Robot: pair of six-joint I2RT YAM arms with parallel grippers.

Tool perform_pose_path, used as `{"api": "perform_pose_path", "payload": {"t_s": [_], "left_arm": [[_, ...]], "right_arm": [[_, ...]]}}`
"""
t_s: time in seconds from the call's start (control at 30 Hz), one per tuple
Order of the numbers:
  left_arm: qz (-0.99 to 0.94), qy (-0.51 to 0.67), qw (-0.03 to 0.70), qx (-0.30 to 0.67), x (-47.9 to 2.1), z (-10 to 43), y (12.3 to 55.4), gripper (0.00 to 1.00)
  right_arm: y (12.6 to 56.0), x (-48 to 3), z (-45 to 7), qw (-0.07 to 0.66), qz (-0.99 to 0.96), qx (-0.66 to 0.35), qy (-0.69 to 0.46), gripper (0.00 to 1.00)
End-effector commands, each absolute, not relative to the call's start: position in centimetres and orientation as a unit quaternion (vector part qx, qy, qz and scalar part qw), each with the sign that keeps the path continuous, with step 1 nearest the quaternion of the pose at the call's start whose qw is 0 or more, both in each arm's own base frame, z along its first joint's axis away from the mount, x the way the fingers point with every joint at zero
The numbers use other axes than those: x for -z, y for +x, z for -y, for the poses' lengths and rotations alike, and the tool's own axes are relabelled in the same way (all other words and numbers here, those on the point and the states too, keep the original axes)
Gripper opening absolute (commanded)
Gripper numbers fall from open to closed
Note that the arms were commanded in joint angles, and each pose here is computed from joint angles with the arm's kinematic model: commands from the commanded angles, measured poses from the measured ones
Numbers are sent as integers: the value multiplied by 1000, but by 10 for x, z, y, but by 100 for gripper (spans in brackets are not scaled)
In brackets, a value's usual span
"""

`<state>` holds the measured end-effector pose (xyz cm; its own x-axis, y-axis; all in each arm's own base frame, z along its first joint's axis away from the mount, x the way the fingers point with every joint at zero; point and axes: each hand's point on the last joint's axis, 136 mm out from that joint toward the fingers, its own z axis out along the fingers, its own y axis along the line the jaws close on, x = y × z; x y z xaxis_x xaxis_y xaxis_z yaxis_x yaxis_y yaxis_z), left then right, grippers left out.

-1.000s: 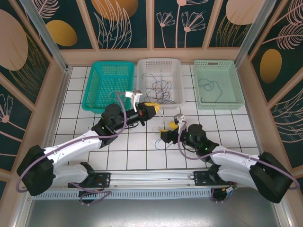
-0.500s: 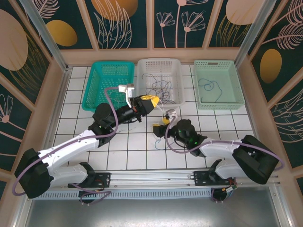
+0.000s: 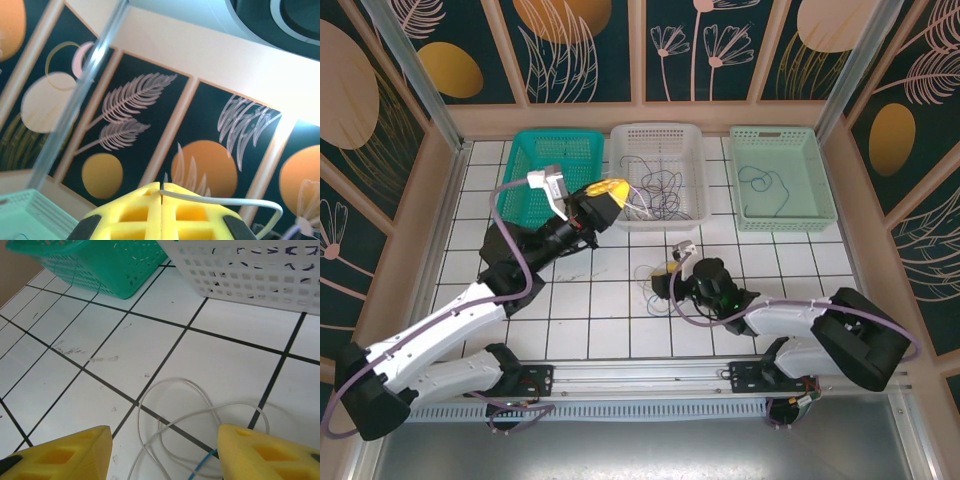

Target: Untangle the cables

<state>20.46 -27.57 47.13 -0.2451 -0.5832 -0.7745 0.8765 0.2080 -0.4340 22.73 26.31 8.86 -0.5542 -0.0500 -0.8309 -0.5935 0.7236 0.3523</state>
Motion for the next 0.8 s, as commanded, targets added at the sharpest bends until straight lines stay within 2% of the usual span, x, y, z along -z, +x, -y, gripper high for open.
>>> {"api": "perform_pose_path", "payload": {"t_s": [0.0, 0.33, 0.6, 0.77], "left_arm": [[-514, 106, 648, 552, -482, 255, 220, 4], [-600, -19, 719, 349, -443, 194, 281, 3], [-657, -62, 695, 287, -395, 163, 347, 2], [-690, -90, 660, 283, -362, 143, 392, 5]], "right_arm": [[226, -93, -253, 441, -823, -312, -177, 59], [234, -103, -229, 460, -829, -288, -136, 65], [235, -108, -224, 463, -826, -297, -123, 66], [233, -106, -221, 461, -829, -293, -118, 66]]}}
